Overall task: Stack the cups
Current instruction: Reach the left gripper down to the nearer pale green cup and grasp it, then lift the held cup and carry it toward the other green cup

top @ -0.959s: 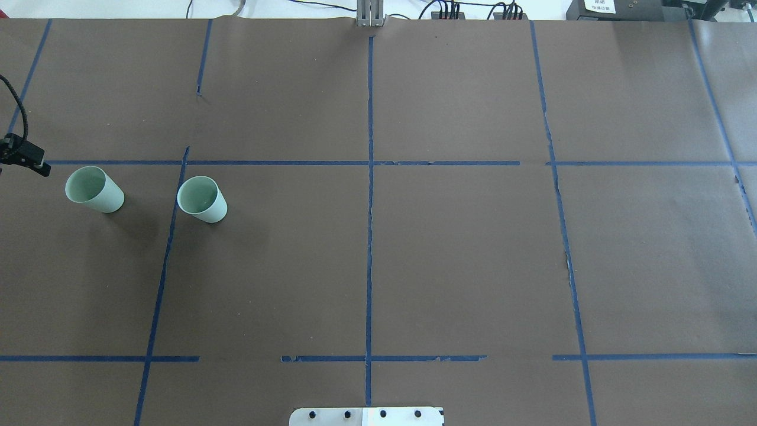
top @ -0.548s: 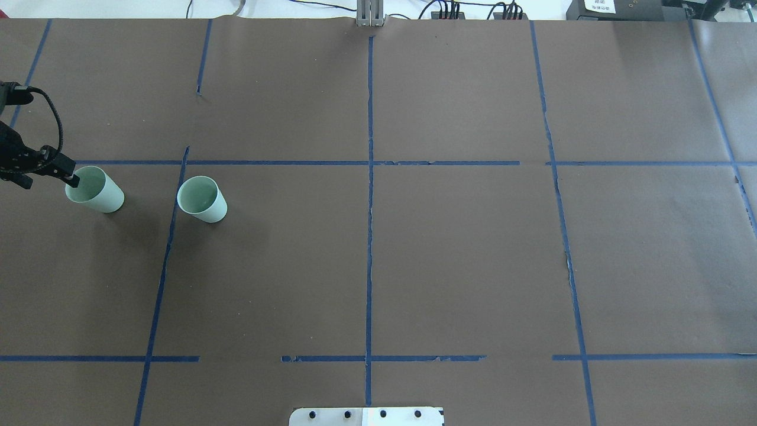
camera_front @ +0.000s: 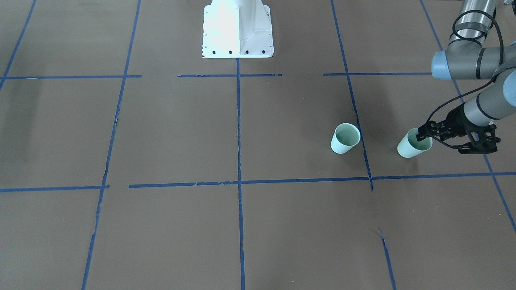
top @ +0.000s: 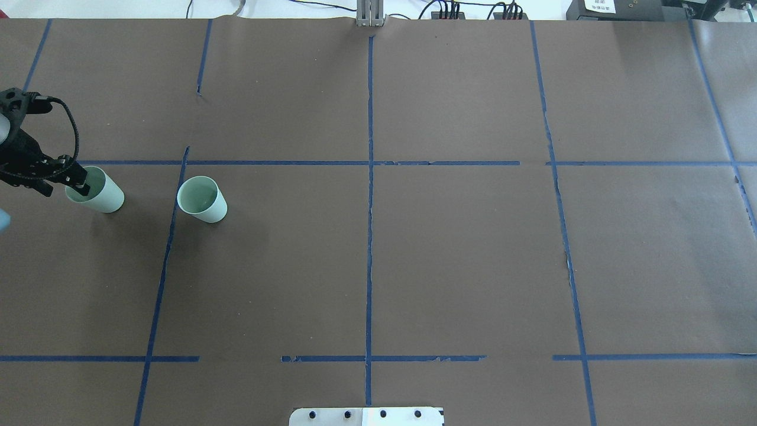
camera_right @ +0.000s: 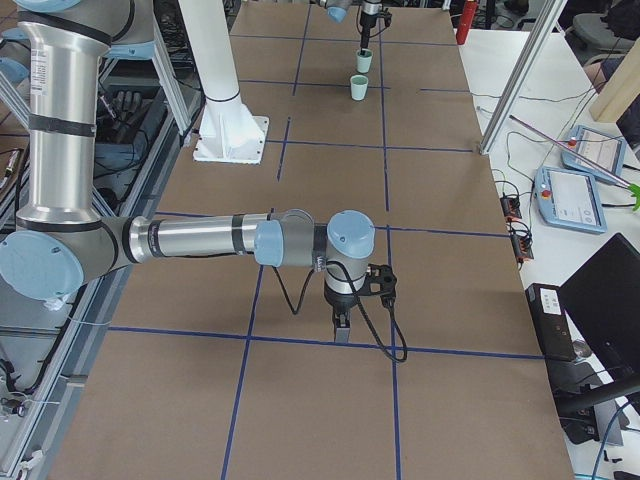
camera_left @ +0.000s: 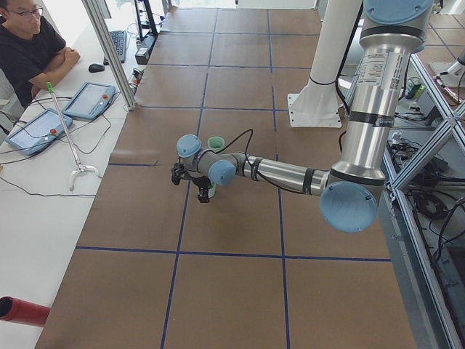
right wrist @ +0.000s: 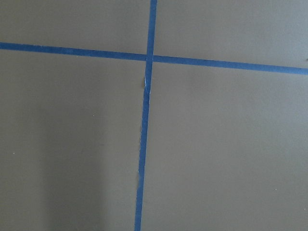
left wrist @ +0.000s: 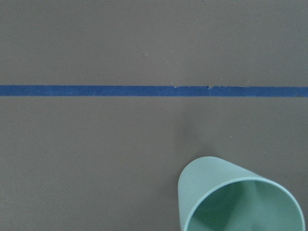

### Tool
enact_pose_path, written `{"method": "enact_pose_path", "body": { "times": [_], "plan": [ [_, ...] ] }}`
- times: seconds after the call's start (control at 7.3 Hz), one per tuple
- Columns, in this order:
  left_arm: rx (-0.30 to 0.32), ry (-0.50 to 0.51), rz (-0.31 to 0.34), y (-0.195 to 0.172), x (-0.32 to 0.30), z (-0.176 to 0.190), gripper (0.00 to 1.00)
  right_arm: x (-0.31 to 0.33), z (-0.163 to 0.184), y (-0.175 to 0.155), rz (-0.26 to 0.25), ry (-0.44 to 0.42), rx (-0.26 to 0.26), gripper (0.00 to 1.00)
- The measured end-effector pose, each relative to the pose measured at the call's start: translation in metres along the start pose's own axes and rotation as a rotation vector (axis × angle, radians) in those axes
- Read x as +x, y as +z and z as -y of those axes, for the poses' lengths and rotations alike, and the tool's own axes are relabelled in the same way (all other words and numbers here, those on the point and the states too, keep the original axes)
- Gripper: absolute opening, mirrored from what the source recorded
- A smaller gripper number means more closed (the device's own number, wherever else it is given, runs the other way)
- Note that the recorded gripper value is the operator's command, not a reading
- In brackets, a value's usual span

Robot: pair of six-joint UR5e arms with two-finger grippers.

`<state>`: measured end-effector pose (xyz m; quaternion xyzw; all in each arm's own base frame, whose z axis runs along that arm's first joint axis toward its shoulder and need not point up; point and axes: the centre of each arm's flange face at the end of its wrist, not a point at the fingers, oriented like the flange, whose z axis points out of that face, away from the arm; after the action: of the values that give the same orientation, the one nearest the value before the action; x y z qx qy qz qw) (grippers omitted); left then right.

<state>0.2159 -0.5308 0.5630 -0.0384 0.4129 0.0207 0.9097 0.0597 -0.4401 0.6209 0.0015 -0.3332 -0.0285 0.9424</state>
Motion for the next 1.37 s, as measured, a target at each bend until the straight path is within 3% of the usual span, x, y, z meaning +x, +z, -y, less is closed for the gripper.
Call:
{"method": "enact_pose_path", "body": {
  "times": [0.41,0.96,1.37],
  "plan": [
    [0.005,-0.016,-0.008,-0.003,0.006,0.0,0.0,0.0,0.0,0.0,0.0,0.0,0.0,1.0],
    [0.122,-0.094,-0.118,-0.089,0.093,-0.013,0.0,0.0,0.0,0.0,0.0,0.001,0.001,1.0],
    [0.133,-0.207,-0.18,-0.111,0.16,-0.008,0.0,0.0,0.0,0.0,0.0,0.0,0.0,1.0]
  ]
}}
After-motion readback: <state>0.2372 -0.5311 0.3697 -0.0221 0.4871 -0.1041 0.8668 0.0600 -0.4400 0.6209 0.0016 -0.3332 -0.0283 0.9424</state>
